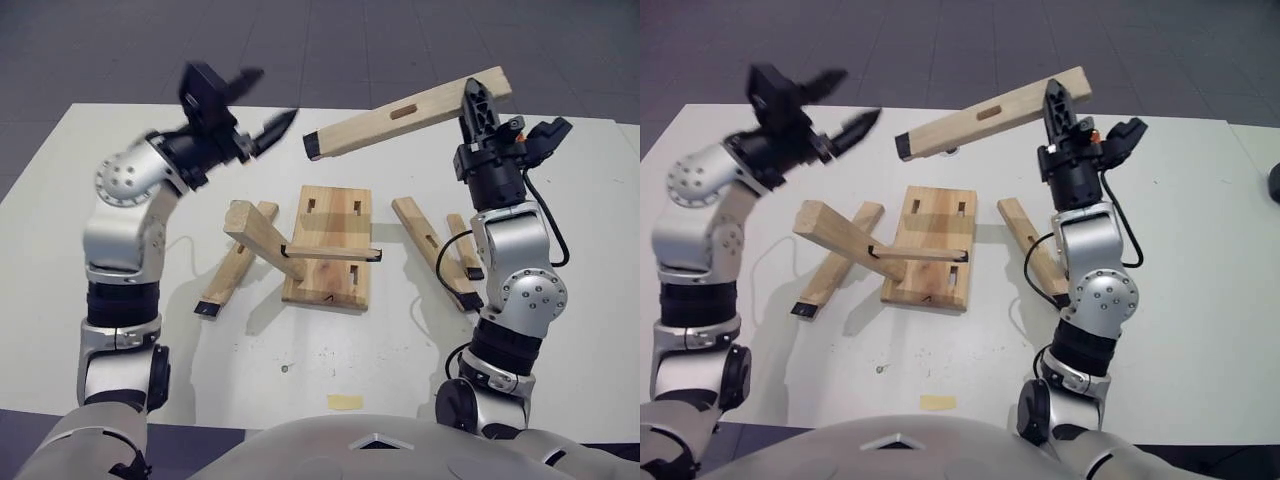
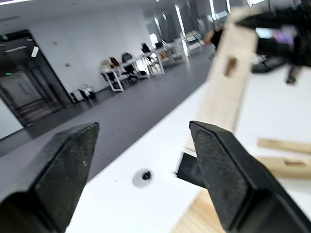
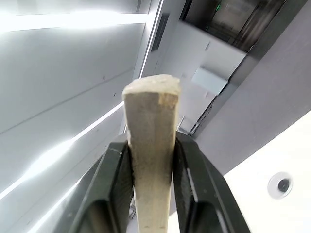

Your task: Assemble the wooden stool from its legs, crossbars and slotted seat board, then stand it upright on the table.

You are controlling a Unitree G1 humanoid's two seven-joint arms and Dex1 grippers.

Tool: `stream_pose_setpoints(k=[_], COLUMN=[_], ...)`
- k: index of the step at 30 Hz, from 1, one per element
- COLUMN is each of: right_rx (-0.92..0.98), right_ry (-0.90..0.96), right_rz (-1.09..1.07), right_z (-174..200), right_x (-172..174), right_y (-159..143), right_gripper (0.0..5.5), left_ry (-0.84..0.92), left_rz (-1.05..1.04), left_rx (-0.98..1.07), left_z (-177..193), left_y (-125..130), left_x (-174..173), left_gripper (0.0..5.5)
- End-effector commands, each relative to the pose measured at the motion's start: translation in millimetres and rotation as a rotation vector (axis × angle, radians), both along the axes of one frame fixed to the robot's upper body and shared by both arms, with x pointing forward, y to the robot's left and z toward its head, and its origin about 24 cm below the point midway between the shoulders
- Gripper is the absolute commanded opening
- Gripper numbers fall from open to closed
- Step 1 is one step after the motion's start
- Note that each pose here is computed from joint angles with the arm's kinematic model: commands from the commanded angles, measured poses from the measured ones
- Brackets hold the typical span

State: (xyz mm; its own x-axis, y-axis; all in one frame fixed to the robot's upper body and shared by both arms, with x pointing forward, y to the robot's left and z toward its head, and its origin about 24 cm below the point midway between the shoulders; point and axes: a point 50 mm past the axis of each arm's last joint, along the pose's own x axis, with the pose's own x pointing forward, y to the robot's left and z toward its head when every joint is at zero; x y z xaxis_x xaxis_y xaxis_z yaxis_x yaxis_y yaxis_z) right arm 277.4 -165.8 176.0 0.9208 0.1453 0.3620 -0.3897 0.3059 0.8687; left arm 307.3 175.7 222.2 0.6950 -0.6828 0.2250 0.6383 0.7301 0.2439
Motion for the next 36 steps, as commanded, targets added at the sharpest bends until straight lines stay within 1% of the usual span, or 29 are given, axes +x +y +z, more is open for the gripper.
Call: stream_pose_setpoints(k=[1,3,4,6,7,8,11,13,15,17,22,24,25,27,32,34,36], right_rx=[-0.051,-0.093,-0.099,-0.100,-0.108,-0.117,-0.145,-0.155,-0.160,-0.159,-0.158,-0.159,-0.160,-0.156,-0.148,-0.145,-0.143], right_ry=[0.025,0.019,0.020,0.045,0.053,0.057,0.058,0.060,0.061,0.056,0.076,0.084,0.086,0.089,0.104,0.100,0.097], right_rz=[-0.078,-0.098,-0.115,-0.164,-0.175,-0.173,-0.143,-0.128,-0.110,-0.094,-0.076,-0.073,-0.072,-0.068,-0.067,-0.063,-0.061], right_z=[-3,-3,-4,-10,-11,-12,-11,-12,-13,-13,-18,-20,-20,-21,-26,-25,-24], right_x=[-6,-10,-12,-15,-16,-17,-16,-15,-12,-11,-10,-9,-8,-9,-9,-8,-8], right_y=[-18,-31,-39,-58,-63,-66,-67,-66,-64,-62,-58,-58,-58,-59,-59,-58,-56], right_gripper=[1.00,1.00,1.00,1.00,1.00,1.00,1.00,1.00,1.00,1.00,1.00,1.00,1.00,1.00,1.00,1.00,1.00], left_ry=[0.119,0.254,0.291,0.302,0.306,0.319,0.380,0.400,0.416,0.426,0.430,0.430,0.429,0.438,0.470,0.468,0.454], left_rz=[-0.087,-0.219,-0.268,-0.361,-0.415,-0.461,-0.585,-0.626,-0.611,-0.579,-0.591,-0.616,-0.633,-0.673,-0.727,-0.737,-0.740], left_rx=[-0.112,-0.160,-0.172,-0.208,-0.212,-0.169,0.057,0.167,0.202,0.226,0.268,0.237,0.230,0.231,0.287,0.295,0.299], left_z=[17,21,26,44,50,51,34,20,4,-6,-14,-13,-12,-12,-18,-18,-20], left_y=[27,46,54,61,60,54,25,11,8,12,18,19,19,20,18,17,12], left_x=[-17,-37,-44,-57,-62,-69,-90,-94,-90,-83,-80,-80,-81,-86,-92,-93,-93], left_gripper=[4.26,4.59,4.85,5.21,5.39,5.40,5.40,5.40,5.40,5.40,4.55,4.16,3.92,3.68,2.75,2.46,2.40])
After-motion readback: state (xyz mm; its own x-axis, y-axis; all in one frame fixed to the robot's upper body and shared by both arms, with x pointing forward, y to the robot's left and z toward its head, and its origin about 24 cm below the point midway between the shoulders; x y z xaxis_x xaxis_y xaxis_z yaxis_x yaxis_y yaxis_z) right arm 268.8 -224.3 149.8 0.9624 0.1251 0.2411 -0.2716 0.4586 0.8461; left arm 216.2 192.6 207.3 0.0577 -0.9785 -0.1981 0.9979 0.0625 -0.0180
